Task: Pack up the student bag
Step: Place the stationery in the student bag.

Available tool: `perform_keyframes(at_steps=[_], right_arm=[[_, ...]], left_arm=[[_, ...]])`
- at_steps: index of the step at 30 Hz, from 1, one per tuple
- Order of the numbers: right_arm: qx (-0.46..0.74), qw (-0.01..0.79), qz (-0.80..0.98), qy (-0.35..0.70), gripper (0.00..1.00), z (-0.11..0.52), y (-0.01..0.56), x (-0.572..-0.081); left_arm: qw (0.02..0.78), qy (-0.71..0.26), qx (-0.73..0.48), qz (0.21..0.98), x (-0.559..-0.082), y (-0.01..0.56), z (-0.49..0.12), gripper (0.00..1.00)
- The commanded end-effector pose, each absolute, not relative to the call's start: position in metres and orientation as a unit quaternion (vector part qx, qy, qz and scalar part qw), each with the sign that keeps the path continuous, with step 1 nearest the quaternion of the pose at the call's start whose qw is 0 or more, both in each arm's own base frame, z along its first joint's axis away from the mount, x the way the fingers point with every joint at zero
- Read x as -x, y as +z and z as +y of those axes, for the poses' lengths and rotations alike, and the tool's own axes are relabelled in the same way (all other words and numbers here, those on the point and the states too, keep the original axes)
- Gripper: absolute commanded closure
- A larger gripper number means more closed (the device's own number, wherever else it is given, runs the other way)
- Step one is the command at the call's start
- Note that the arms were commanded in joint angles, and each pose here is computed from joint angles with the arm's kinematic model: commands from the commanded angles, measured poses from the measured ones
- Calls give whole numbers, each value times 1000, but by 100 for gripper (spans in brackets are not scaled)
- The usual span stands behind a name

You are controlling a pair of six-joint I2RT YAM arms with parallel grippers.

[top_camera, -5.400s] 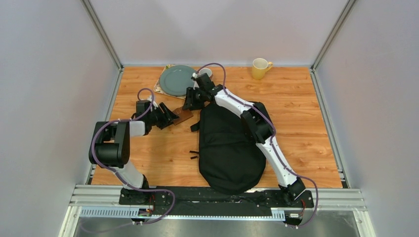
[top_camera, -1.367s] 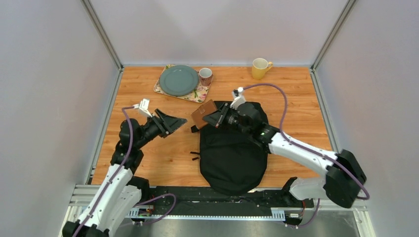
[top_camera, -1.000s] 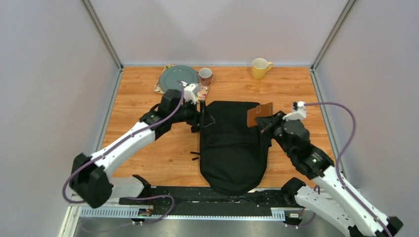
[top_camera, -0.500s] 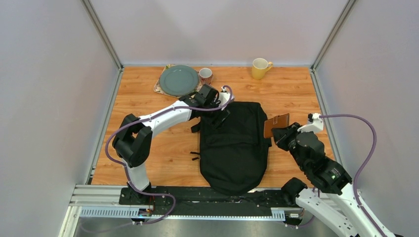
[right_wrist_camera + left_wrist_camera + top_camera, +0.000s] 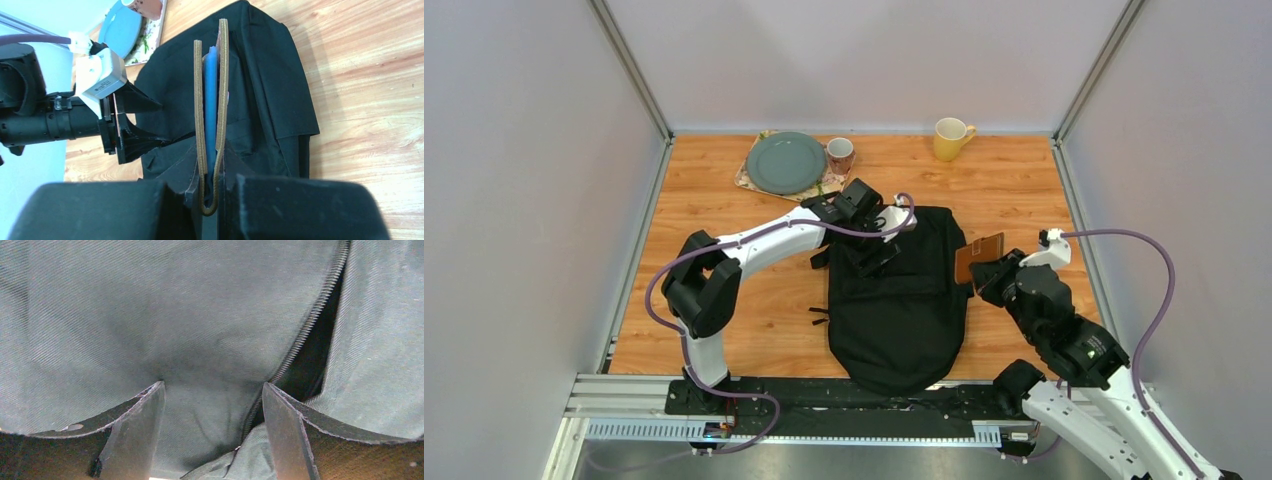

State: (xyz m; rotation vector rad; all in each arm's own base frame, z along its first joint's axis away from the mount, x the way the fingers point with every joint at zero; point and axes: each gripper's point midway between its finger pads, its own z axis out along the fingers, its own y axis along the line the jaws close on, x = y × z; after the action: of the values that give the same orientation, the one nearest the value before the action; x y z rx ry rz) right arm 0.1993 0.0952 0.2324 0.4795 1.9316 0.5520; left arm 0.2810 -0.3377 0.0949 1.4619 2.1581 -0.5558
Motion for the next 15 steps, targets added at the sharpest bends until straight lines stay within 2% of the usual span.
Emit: perform_keyframes(at_steps=[1, 8, 15], right_arm=[[-202, 515, 796, 246, 100, 103, 235, -205], [-201, 509, 798, 253, 100, 107, 231, -205], [-198, 500, 800, 266, 100, 114, 227, -205]], left_arm=[[234, -285, -556, 745, -248, 127, -358, 21], [222, -279, -559, 748, -230, 113, -353, 21], [305, -193, -524, 772, -249, 93, -353, 20]])
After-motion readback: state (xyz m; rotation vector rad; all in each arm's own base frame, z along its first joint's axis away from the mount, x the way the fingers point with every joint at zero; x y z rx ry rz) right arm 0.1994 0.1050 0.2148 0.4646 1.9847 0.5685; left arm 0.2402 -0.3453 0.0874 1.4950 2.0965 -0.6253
